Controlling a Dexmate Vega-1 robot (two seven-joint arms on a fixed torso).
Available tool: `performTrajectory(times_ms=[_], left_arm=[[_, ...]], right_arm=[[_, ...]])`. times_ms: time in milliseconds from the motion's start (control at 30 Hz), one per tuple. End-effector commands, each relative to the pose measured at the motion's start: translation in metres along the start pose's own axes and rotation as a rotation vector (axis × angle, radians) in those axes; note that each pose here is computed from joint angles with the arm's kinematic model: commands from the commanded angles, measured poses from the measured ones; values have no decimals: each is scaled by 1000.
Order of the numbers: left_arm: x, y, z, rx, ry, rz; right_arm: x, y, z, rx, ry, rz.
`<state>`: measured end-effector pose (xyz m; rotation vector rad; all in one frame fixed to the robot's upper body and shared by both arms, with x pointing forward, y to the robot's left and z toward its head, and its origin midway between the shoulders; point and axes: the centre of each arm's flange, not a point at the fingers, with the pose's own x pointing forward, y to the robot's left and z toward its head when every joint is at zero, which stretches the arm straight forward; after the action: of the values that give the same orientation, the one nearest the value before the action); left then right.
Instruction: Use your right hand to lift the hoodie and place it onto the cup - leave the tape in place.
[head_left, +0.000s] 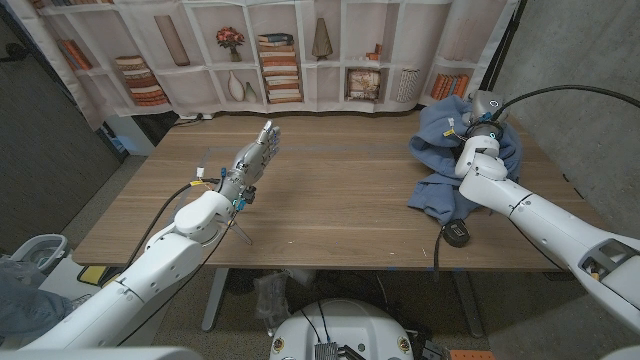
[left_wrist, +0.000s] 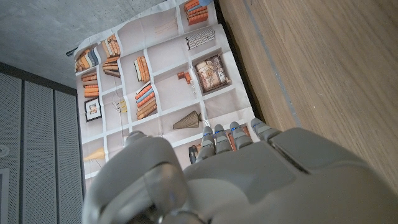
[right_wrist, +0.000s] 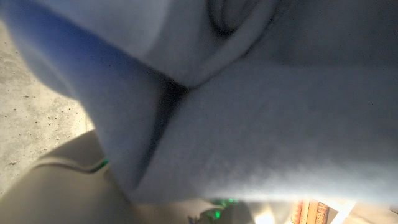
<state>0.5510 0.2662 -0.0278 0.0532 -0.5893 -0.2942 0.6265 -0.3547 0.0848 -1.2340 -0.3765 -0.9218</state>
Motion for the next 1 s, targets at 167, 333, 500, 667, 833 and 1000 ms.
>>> performTrajectory(times_ms=[167, 333, 500, 667, 833, 1000], left_arm=[[2, -6, -1, 18, 20, -8], [3, -8, -1, 15, 17, -11], [4, -9, -3, 11, 15, -15], [6, -11, -4, 7, 13, -23], [8, -12, -5, 5, 12, -30], [9, -14, -6, 4, 12, -36]], right_arm=[[-4, 9, -6, 15, 15, 36], [-4, 8, -6, 7, 28, 64], [-6, 6, -8, 2, 16, 71], [-8, 4, -10, -12, 20, 100], [-12, 4, -13, -18, 16, 106], [-16, 4, -12, -28, 7, 98]])
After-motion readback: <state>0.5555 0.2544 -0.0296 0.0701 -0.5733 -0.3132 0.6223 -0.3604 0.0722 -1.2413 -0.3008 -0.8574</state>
